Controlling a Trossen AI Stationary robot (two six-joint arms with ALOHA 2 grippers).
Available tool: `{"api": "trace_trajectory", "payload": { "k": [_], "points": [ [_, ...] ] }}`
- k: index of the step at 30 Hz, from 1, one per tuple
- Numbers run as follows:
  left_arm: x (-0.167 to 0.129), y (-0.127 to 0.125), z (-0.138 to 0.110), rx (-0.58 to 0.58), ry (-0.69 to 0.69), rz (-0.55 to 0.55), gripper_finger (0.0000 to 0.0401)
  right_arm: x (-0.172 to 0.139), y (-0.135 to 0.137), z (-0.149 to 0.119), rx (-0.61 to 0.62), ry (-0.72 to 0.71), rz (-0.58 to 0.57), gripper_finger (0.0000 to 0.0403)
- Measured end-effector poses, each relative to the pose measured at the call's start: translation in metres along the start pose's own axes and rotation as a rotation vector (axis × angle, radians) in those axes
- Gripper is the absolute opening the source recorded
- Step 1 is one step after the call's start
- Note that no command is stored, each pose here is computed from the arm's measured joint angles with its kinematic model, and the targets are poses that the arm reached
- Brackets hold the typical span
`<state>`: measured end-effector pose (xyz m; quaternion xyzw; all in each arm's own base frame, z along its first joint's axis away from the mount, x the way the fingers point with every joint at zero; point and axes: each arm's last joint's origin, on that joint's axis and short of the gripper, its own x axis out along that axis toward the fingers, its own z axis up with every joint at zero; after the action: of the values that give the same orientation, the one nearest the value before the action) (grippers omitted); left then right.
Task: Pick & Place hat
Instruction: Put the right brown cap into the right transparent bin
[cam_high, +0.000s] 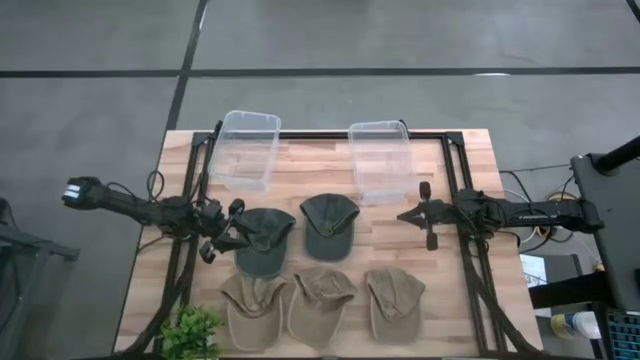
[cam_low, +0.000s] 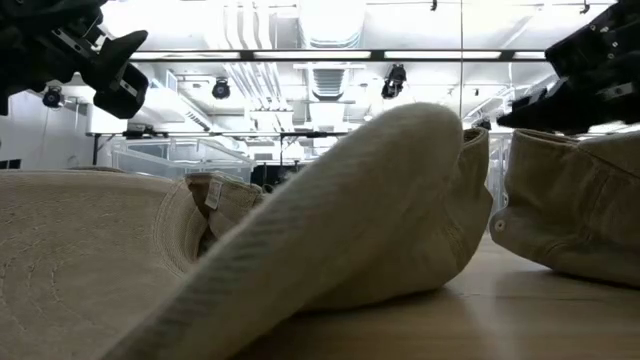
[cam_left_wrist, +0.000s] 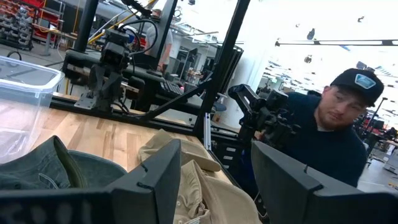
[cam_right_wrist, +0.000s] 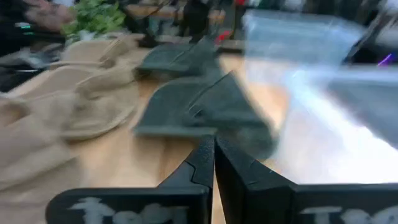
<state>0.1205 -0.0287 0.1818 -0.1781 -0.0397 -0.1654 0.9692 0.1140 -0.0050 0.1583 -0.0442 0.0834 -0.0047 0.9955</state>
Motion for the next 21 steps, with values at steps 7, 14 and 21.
{"api": "trace_trajectory", "payload": {
  "k": [7,14,21],
  "points": [
    [0.0,0.0001,0.0,0.0,0.0,0.001,0.0188,-0.0001,-0.0007,0.0016,-0.014,-0.015,-0.021,0.0008],
    [0.0,0.0001,0.0,0.0,0.0,0.001,0.0188,0.0,-0.0005,0.0018,0.43,-0.021,-0.01,0.0008],
    [0.0,0.0,0.0001,0.0,0.0,0.0,0.0188,0.0,-0.0006,0.0027,0.562,-0.03,-0.006,0.0008]
  ]
}}
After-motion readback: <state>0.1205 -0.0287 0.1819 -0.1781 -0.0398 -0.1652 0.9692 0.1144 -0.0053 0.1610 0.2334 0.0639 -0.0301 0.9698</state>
